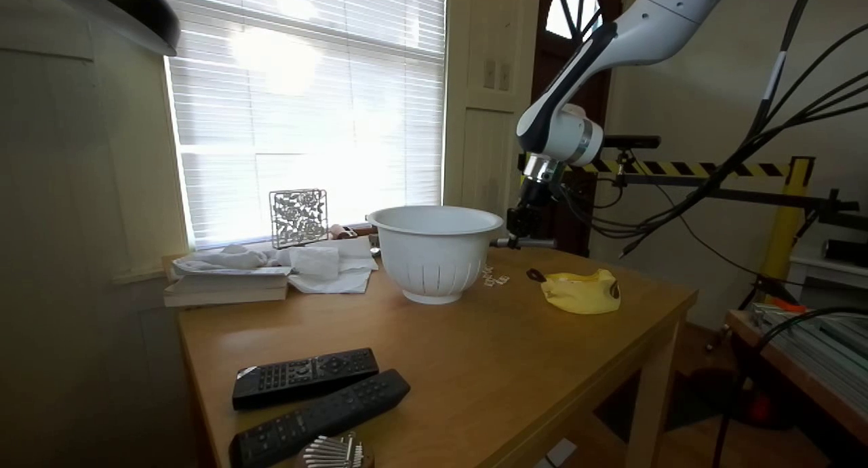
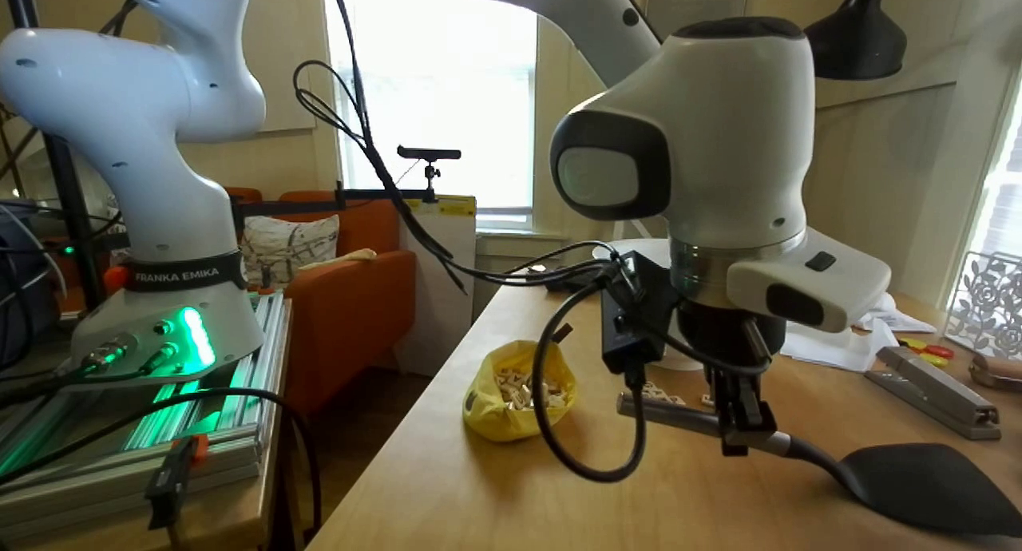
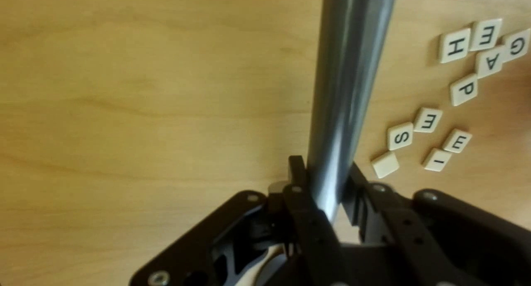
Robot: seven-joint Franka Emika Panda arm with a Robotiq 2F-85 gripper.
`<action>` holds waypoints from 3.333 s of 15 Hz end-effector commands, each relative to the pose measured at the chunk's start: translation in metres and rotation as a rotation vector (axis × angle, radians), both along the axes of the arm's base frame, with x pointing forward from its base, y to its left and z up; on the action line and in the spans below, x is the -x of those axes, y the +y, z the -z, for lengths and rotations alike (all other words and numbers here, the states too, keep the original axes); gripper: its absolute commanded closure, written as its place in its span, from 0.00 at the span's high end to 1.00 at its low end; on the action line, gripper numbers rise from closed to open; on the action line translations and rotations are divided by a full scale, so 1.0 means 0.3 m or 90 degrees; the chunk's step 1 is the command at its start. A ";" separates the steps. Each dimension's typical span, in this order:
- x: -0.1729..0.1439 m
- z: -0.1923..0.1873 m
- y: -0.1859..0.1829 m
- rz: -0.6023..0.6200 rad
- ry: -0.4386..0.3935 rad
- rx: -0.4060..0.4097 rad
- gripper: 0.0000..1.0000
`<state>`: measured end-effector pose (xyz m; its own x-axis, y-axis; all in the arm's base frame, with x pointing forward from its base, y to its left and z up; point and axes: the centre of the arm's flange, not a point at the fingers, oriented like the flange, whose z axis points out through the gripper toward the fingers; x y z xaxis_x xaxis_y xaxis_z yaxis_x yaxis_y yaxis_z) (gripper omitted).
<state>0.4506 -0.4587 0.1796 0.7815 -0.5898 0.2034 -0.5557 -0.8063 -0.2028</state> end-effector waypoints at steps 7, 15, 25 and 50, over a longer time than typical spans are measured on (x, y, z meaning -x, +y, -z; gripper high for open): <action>0.024 0.081 -0.011 -0.054 -0.035 0.042 0.06; 0.017 0.138 0.004 -0.083 -0.033 0.077 0.06; 0.015 0.119 0.007 -0.101 -0.041 0.096 0.56; 0.290 -0.819 0.446 -0.295 0.149 -0.080 1.00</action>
